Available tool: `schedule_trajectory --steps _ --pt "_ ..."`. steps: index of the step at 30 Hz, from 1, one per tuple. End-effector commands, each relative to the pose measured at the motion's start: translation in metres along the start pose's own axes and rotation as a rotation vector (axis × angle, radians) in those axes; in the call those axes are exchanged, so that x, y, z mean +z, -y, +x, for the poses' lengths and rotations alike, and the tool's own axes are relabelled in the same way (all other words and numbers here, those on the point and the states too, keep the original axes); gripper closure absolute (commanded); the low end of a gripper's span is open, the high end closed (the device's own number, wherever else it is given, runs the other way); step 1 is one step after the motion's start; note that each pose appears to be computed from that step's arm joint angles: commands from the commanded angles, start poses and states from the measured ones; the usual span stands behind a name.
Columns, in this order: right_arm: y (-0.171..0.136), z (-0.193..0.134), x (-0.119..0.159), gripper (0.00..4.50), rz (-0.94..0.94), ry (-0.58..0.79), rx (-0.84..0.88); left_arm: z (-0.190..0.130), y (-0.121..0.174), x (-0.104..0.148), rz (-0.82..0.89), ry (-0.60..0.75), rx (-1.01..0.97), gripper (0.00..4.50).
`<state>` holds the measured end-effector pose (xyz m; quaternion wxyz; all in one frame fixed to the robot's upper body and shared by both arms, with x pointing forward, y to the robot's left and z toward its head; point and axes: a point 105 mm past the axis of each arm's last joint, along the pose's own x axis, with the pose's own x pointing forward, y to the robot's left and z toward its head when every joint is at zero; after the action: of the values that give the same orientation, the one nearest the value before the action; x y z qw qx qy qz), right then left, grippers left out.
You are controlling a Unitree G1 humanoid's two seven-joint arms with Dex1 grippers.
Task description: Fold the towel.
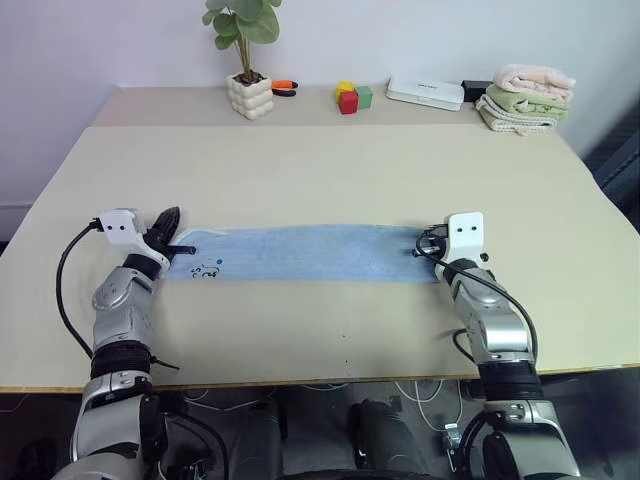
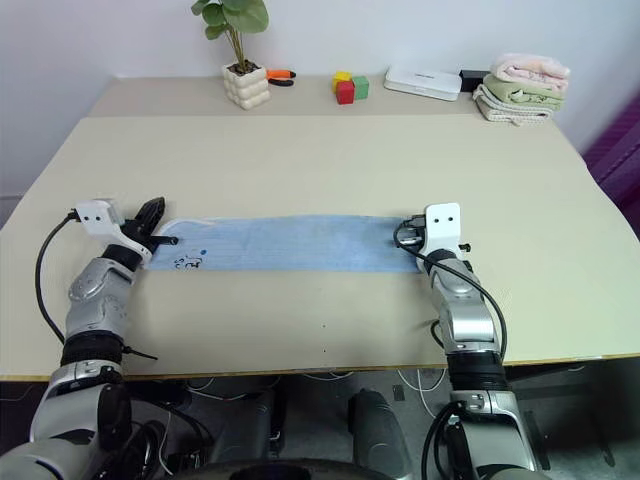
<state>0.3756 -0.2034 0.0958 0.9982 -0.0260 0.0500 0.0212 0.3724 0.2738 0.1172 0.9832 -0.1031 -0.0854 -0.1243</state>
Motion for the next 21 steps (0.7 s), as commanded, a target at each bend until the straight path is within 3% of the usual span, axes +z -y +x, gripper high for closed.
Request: schedule_trajectory --steps 1,4,7,8,9,14,21 --pt "0.003 -0.012 0.043 3.7 0.157 0.144 0.088 -0.004 0.028 0.026 -0.051 0.088 -0.215 3.25" --pt "-0.004 -0.026 0.058 2.21 0.262 0.165 0.243 -0.001 0.029 0.029 0.001 0.033 -0.222 1.72" --pt "-0.001 -0.041 0.057 0.71 0.303 0.11 0.338 0.0 0.03 0.042 0.044 0.034 -0.256 0.21" --pt "-0.001 -0.047 0.053 0.21 0.318 0.074 0.37 0.0 0.031 0.048 0.061 0.035 -0.285 0.0" --pt "-0.002 -0.053 0.05 0.04 0.324 0.037 0.406 0.0 0.033 0.054 0.085 0.041 -0.32 0.0" --pt "-0.006 -0.081 0.047 0.04 0.489 -0.054 0.513 -0.01 0.054 0.065 0.08 -0.007 -0.572 0.0" --pt "-0.009 -0.121 0.029 0.04 0.791 -0.145 0.48 -0.023 0.075 0.073 0.044 -0.041 -0.83 0.0"
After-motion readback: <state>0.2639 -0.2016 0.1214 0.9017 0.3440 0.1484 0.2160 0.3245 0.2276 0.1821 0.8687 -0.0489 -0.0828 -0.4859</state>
